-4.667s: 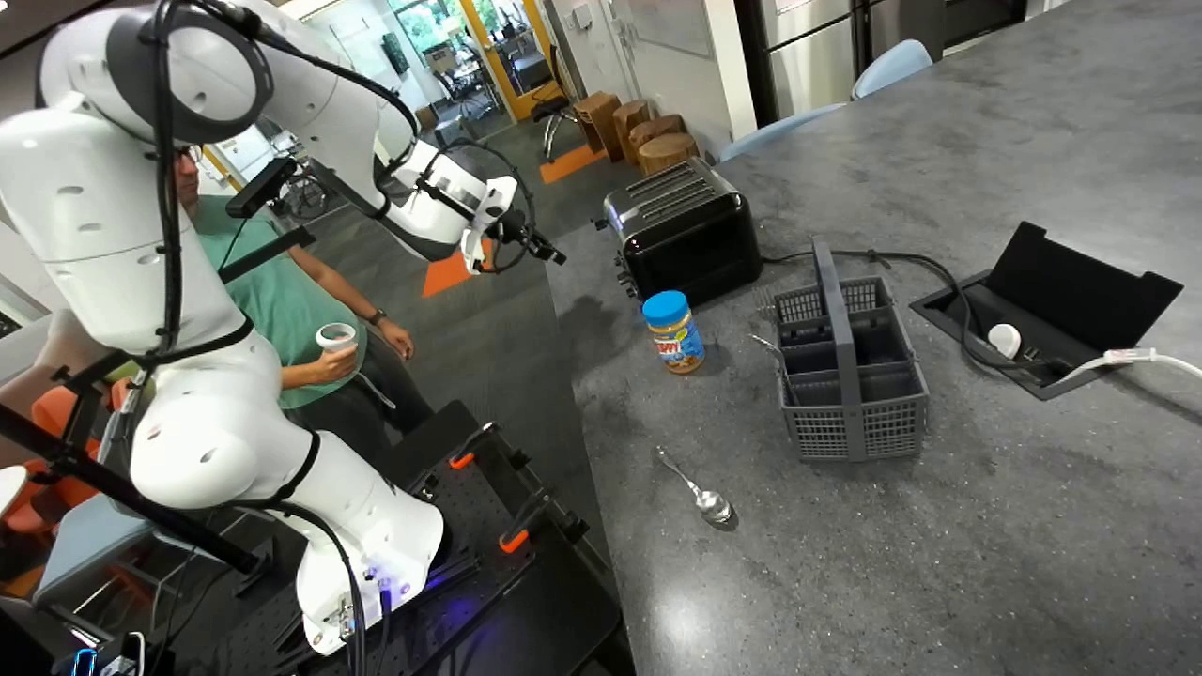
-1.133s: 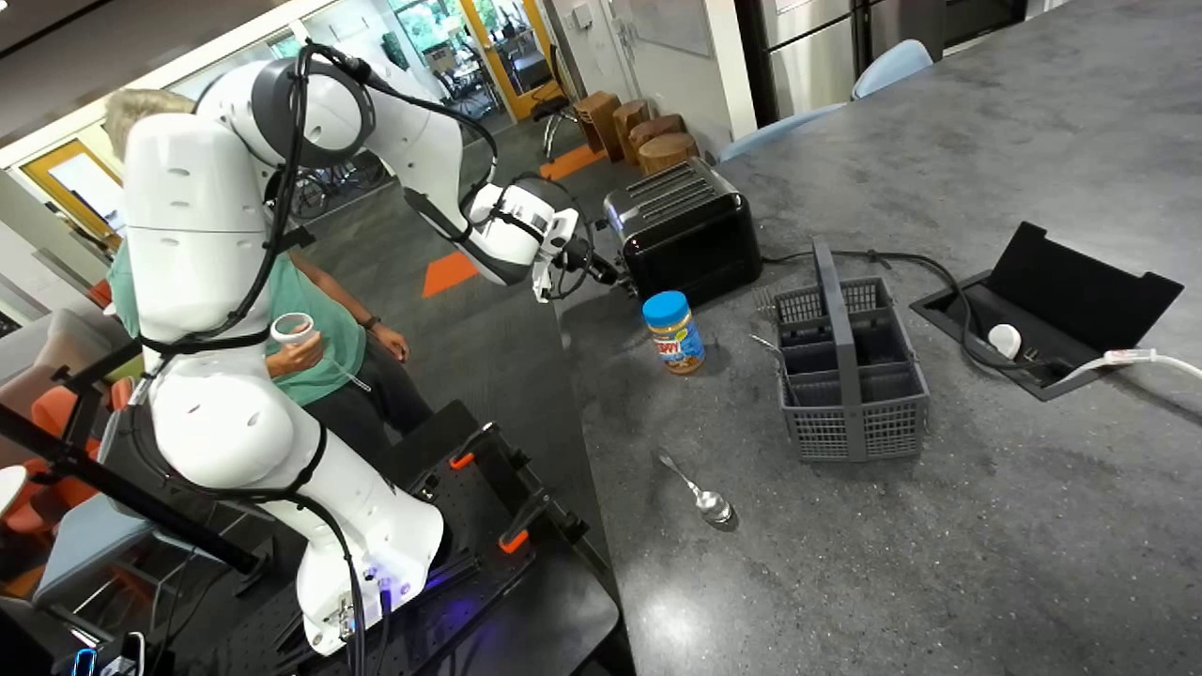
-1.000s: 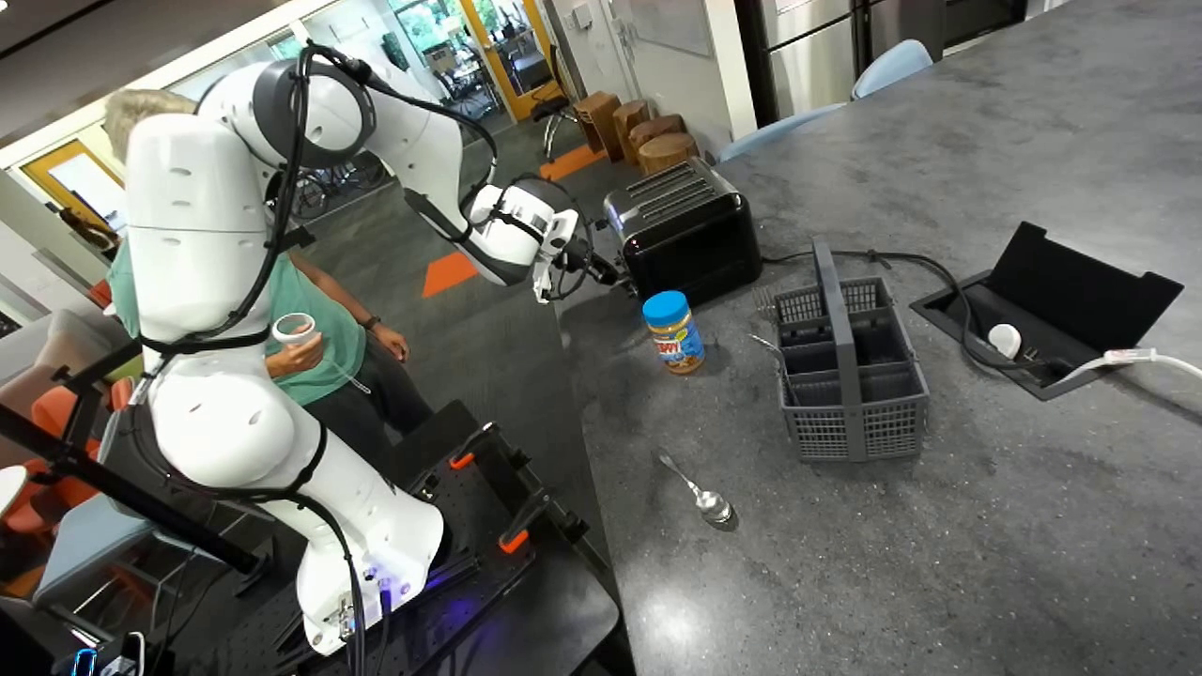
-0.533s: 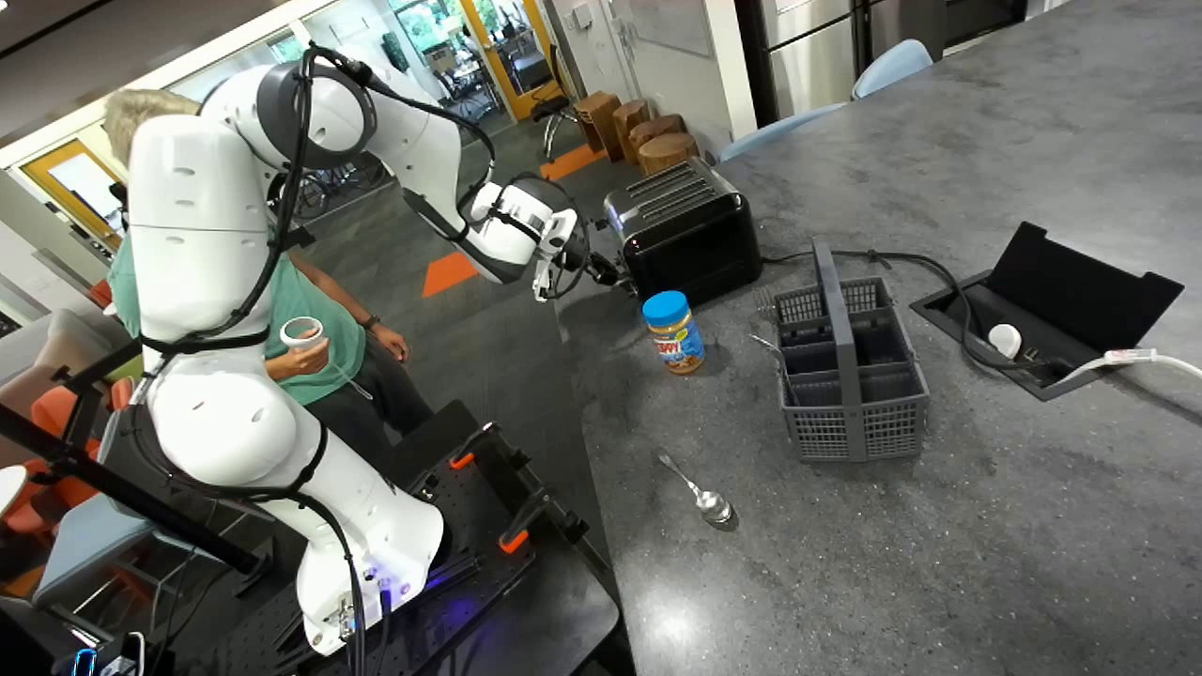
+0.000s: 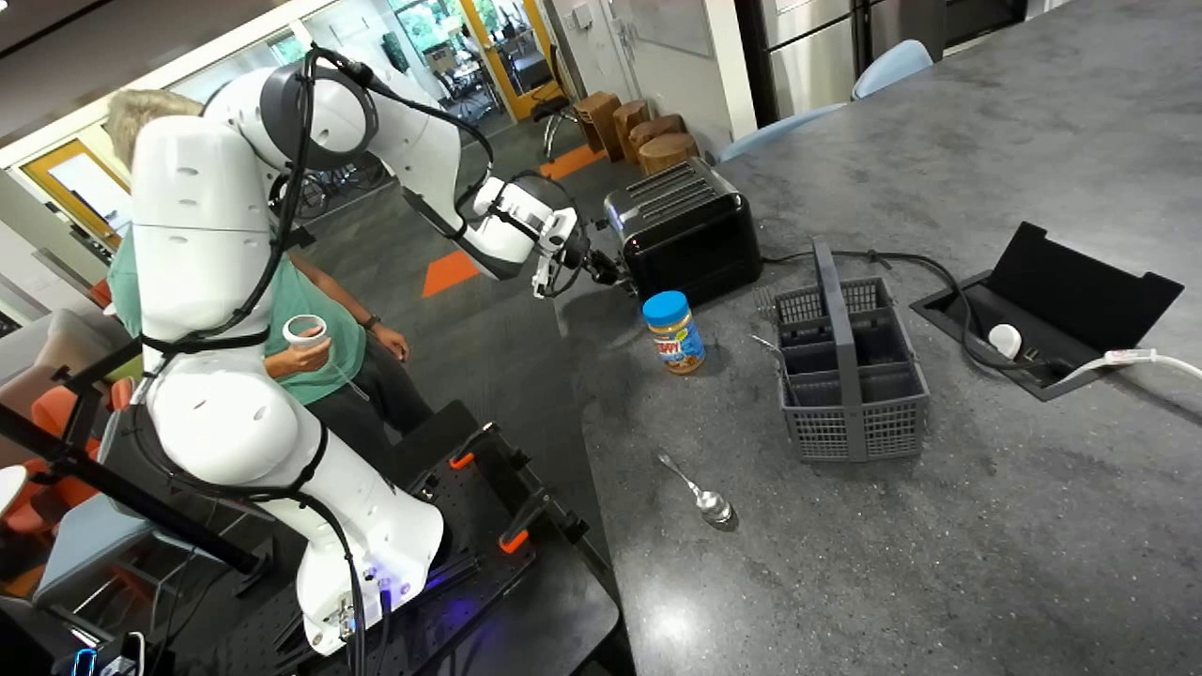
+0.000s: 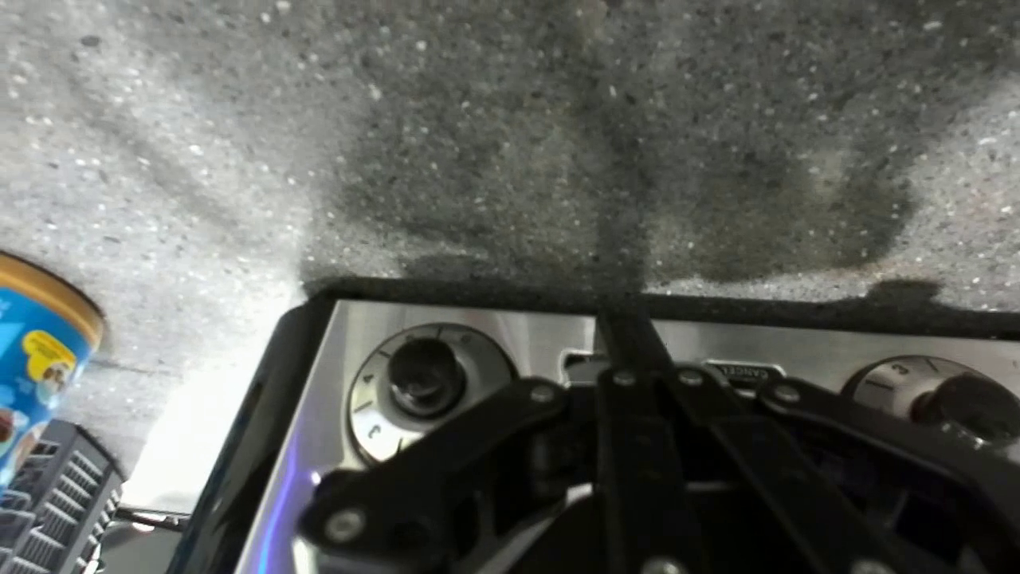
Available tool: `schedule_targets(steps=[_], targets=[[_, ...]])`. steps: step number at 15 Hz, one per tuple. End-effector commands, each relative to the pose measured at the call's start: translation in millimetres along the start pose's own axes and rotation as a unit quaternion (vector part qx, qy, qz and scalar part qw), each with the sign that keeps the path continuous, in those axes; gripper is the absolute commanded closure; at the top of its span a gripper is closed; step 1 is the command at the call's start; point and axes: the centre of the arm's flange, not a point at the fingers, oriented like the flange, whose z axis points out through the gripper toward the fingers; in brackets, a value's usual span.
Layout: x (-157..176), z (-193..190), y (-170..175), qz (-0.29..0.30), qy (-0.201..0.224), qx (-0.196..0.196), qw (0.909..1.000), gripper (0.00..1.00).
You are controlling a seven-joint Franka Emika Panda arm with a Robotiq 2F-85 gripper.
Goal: Pull up the right switch on the toaster
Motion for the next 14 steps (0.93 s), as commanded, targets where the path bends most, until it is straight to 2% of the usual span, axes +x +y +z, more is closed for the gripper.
schedule_targets(steps=[1, 6, 14], targets=[[8, 5, -1, 0.005, -0.009, -0.028, 0.9995, 1.0], [14, 1, 12, 0.0, -0.042, -0.041, 0.9982, 1.0], [23, 7, 14, -0.033, -0.091, -0.025, 0.995, 1.0]])
